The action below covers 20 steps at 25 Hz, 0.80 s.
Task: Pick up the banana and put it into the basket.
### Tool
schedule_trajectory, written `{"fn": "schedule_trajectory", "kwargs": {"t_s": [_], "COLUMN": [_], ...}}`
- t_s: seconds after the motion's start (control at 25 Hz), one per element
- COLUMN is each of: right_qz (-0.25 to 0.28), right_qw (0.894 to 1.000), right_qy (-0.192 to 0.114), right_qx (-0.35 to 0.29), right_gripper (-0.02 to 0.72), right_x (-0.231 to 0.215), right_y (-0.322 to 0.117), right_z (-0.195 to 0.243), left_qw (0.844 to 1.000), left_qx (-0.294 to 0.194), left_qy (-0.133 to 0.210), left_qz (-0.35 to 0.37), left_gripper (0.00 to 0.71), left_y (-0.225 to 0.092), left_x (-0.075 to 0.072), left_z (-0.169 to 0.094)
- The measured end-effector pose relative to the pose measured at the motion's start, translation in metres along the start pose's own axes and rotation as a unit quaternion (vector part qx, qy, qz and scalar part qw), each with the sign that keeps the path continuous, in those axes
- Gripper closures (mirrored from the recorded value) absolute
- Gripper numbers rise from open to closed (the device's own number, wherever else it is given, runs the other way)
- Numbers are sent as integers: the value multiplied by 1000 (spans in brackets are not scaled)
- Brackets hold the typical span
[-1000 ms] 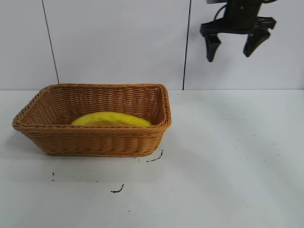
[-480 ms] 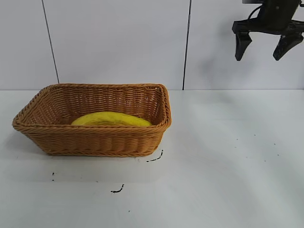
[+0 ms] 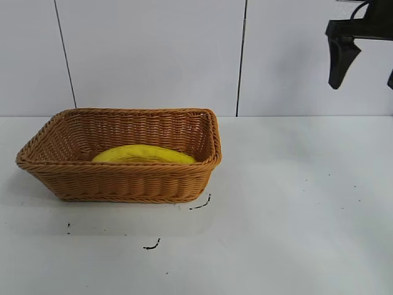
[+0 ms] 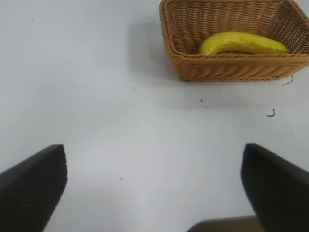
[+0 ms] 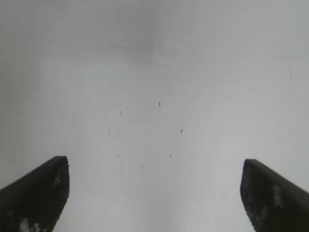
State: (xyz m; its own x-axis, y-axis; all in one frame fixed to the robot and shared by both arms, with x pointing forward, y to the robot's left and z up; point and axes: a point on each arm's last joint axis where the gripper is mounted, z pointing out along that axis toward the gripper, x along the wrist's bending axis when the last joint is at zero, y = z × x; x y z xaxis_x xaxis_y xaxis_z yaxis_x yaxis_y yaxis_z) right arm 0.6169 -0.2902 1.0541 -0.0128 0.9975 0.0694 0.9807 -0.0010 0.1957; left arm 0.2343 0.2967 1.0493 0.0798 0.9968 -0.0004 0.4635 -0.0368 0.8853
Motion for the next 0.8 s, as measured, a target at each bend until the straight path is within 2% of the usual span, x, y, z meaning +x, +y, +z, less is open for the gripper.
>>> {"fn": "schedule_trajectory", "kwargs": {"t_s": [0.2,0.36,0.56,0.8], "right_qz": [0,-3,-7,-32], "right_qw": [1000,1000,996,979], "right_qy": [-4,-8,-10,-14], "right_qx": [15,-11,-90,-202], "right_gripper": [14,14,14,14], "right_x": [1,1,2,1], "right_y": [-78,-138,-205,-277], "right_z": [-28,-54,-68,-63], "left_qw": [1000,1000,1000,1000], "left_qx": [0,0,0,0], "left_qy": [0,0,0,0], "left_qz": [0,0,0,0], "left_gripper": [15,15,15,15], "left_y": [0,0,0,0], "left_x": [0,0,0,0], "left_z": [0,0,0,0]}}
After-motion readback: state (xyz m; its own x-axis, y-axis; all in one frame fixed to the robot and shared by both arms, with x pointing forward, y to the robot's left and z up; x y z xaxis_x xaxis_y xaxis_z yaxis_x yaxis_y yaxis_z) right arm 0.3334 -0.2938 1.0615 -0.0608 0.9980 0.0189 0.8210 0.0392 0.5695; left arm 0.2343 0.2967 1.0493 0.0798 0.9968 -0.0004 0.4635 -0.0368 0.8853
